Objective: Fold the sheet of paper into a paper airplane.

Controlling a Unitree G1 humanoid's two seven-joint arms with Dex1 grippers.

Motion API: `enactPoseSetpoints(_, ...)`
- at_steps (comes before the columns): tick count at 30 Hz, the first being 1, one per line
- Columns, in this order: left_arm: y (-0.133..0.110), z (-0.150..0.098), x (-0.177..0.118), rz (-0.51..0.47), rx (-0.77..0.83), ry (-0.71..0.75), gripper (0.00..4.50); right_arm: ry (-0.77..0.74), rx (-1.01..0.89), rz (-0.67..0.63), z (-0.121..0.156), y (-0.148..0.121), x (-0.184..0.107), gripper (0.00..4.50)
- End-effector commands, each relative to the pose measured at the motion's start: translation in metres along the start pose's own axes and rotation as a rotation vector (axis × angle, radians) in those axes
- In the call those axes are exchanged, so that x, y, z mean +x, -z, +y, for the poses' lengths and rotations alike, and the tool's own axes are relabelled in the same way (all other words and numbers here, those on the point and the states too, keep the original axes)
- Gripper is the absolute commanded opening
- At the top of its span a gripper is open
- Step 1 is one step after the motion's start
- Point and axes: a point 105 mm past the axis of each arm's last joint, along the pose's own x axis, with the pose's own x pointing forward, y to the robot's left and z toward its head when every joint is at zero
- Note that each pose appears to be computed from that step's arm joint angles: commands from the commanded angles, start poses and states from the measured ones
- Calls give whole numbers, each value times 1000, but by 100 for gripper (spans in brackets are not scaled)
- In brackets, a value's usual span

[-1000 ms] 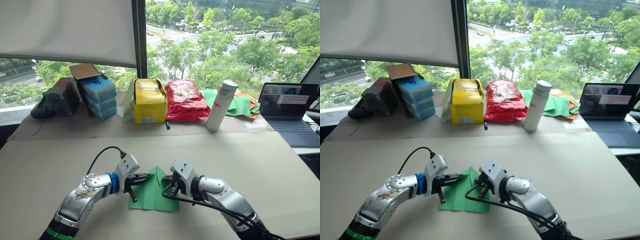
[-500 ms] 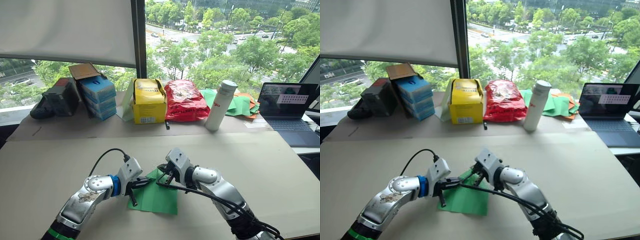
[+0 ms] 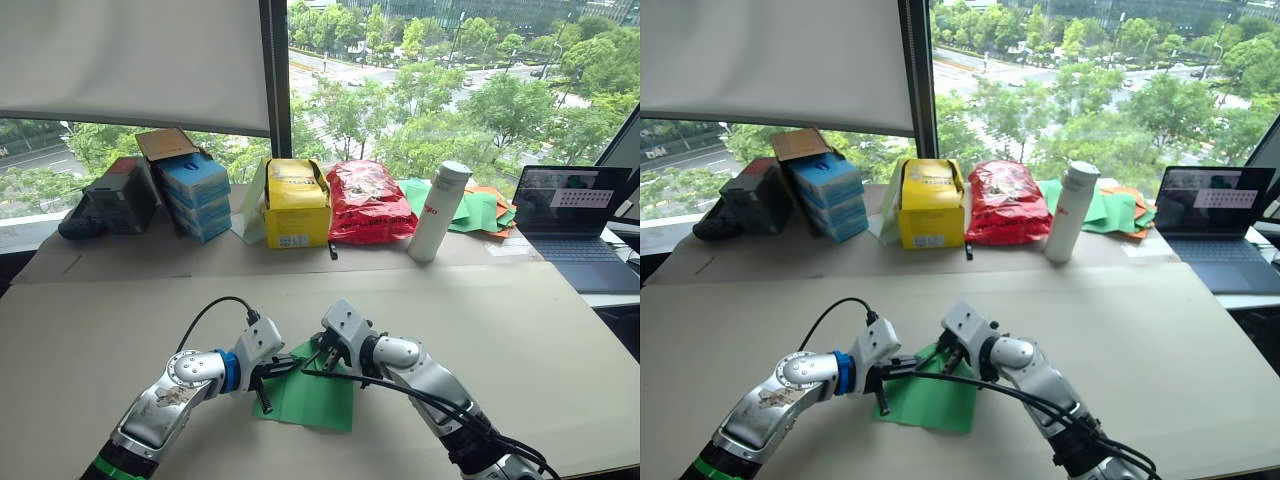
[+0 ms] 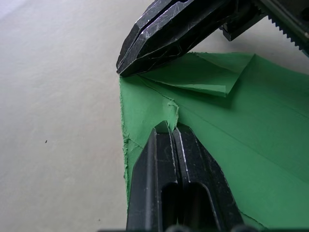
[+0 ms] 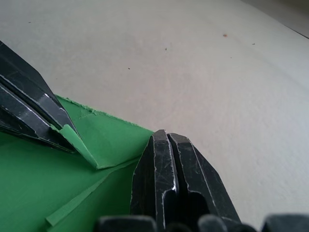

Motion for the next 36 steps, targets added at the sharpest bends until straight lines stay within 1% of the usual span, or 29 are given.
enactPoseSetpoints(1, -2, -3, -4, -3, 10, 12, 88, -9, 22, 91, 4, 19, 1, 0)
enactPoseSetpoints(2, -3, -2, -6, -5, 6, 9, 120, -10, 22, 93, 4, 19, 1, 0)
enactPoseSetpoints(6, -11, 14, -22, -20, -30, -28, 256, -15, 20, 94, 6, 17, 3, 0)
enactPoseSetpoints(8, -20, 25, -30, -55, -60, -49, 256, -18, 17, 93, 8, 16, 3, 0)
enactPoseSetpoints(11, -31, 35, -36, -93, -60, -48, 256, -26, 13, 94, 10, 15, 2, 0)
enactPoseSetpoints(14, -37, 31, -31, -135, -96, 5, 169, -26, 2, 100, 11, 14, 2, 0)
enactPoseSetpoints(17, -40, 24, -24, -162, -132, 47, 71, -24, -1, 106, 11, 15, 1, 0)
enactPoseSetpoints(18, -40, 25, -23, -159, -136, 42, 35, -23, -1, 106, 11, 15, 1, 0)
enactPoseSetpoints(19, -36, 27, -21, -134, -122, 24, 2, -22, 1, 107, 11, 15, 1, 0)
enactPoseSetpoints(21, -29, 33, -13, -98, -108, -15, 2, -20, 4, 107, 12, 16, 0, 0)
enactPoseSetpoints(23, -29, 36, -5, -99, -107, -33, 2, -19, 4, 108, 12, 16, 0, 0)
enactPoseSetpoints(27, -29, 32, 9, -85, -86, -24, 2, -19, 6, 111, 13, 16, -1, 0)
enactPoseSetpoints(30, -27, 28, 14, -78, -76, -9, 2, -19, 6, 112, 13, 16, -1, 0)
enactPoseSetpoints(36, -8, 25, 22, -2, -65, -7, 2, -13, 9, 111, 13, 15, -1, 0)
